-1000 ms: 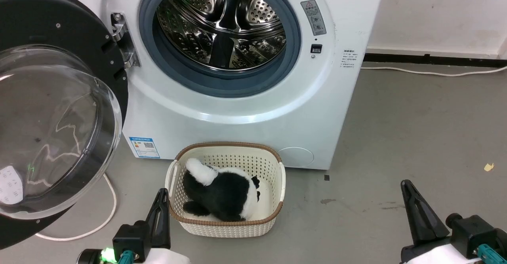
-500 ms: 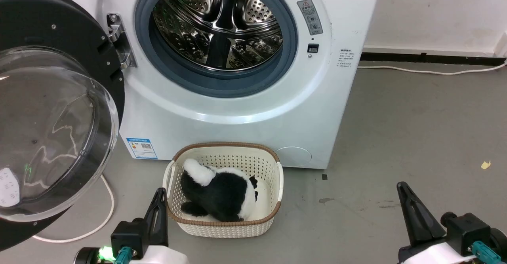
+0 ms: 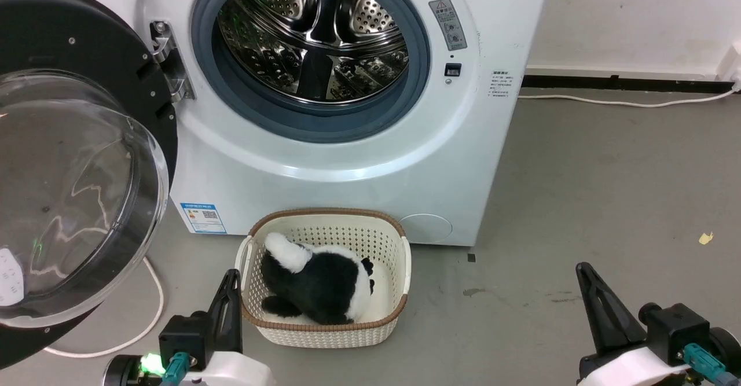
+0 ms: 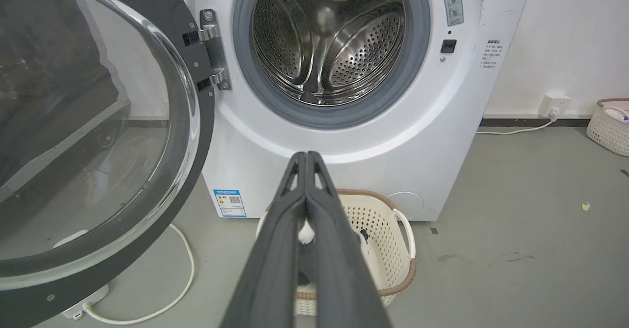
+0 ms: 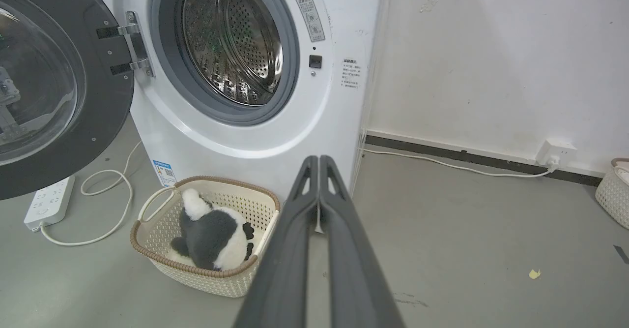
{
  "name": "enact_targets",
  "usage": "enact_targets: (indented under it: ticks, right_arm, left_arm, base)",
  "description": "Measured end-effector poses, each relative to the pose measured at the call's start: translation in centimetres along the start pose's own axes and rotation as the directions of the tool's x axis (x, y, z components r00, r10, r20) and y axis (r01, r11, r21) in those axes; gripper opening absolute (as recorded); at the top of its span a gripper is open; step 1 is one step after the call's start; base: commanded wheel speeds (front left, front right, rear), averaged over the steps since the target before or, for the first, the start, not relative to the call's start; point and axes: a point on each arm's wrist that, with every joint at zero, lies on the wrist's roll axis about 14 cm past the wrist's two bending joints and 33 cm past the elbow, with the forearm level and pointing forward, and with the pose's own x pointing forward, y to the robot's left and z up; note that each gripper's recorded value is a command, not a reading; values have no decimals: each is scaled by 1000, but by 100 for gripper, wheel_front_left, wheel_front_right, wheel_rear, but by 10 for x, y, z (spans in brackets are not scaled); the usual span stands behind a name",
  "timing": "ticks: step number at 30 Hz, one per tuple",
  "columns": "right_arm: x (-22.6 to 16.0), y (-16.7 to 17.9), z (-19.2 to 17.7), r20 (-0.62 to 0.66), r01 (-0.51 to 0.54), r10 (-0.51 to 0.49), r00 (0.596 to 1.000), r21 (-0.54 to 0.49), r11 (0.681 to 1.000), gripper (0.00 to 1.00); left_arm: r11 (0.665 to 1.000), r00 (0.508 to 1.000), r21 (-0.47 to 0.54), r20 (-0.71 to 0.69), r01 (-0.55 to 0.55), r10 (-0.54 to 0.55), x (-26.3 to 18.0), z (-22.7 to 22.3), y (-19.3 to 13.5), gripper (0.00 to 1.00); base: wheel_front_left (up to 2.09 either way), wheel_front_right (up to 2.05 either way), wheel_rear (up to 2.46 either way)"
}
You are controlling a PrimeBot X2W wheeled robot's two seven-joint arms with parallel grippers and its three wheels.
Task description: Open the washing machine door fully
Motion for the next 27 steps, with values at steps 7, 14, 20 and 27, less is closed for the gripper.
enact_targets:
  ticks: [7,14,20,27]
  right_arm:
    - [-1,0,-3,-19,1,-1,1000,-3,1000,0]
    - [-1,-1,-4,-31,2,-2,1000,-7,1000,0]
    - [2,-1,-3,-35,2,-3,999,-10,1000,0]
    - [1,-1,-6,-53,4,-4,999,-11,1000,0]
  left_arm:
    - [1000,1000,2,-10,9,-9,1,-1,-1,0]
    - [1000,1000,3,-18,15,-15,3,-1,-1,0]
    - [1000,999,10,-32,14,-14,4,-2,0,0]
    - [1000,999,10,-33,18,-18,8,0,0,0]
  base:
    - [0,0,0]
    - [0,0,0]
    - [0,0,0]
    - [0,0,0]
